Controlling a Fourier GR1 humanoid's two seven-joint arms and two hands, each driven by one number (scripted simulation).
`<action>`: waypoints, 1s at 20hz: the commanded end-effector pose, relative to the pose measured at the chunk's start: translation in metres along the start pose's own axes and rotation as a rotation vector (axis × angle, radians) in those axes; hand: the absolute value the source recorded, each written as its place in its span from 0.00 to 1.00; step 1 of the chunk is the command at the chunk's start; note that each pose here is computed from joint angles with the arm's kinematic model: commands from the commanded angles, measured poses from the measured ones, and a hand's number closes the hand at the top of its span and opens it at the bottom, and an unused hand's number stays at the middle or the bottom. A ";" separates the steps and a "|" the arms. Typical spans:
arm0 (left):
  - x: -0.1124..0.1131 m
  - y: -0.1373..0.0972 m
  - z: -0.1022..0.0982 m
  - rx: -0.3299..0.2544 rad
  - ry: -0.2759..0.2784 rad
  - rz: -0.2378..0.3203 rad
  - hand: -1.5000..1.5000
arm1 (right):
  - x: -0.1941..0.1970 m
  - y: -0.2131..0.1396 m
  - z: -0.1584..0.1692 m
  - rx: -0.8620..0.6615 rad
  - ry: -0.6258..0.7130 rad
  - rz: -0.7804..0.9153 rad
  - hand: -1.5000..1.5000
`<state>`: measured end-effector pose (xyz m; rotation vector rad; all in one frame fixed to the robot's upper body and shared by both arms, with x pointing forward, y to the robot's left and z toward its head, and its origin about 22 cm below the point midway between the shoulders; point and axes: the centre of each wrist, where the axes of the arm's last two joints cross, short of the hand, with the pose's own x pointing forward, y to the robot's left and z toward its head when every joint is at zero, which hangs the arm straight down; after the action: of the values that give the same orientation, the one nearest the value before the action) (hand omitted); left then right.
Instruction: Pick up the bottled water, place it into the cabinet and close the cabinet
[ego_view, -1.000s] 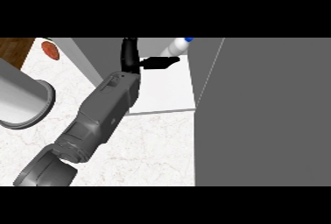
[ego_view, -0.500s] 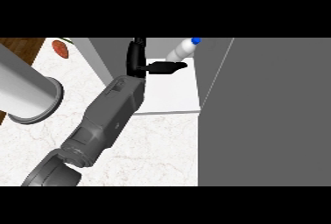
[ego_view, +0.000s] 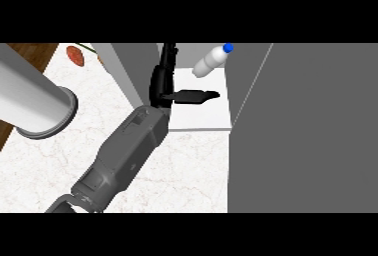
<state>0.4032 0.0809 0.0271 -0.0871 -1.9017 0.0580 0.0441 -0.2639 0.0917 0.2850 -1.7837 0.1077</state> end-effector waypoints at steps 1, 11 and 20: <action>-0.004 -0.007 0.032 -0.064 0.015 0.100 0.00 | 0.029 0.008 0.003 0.014 -0.044 0.015 0.00; 0.008 -0.004 0.099 -0.187 -0.026 0.263 0.00 | 0.029 0.007 0.003 -0.007 -0.047 0.048 0.00; 0.031 0.014 0.152 -0.227 0.026 0.296 1.00 | 0.032 0.007 -0.006 0.228 -0.010 0.129 1.00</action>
<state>0.2725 0.0821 0.0085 -0.5095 -1.8803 0.0490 0.0400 -0.2599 0.0938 0.3645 -1.7718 0.2072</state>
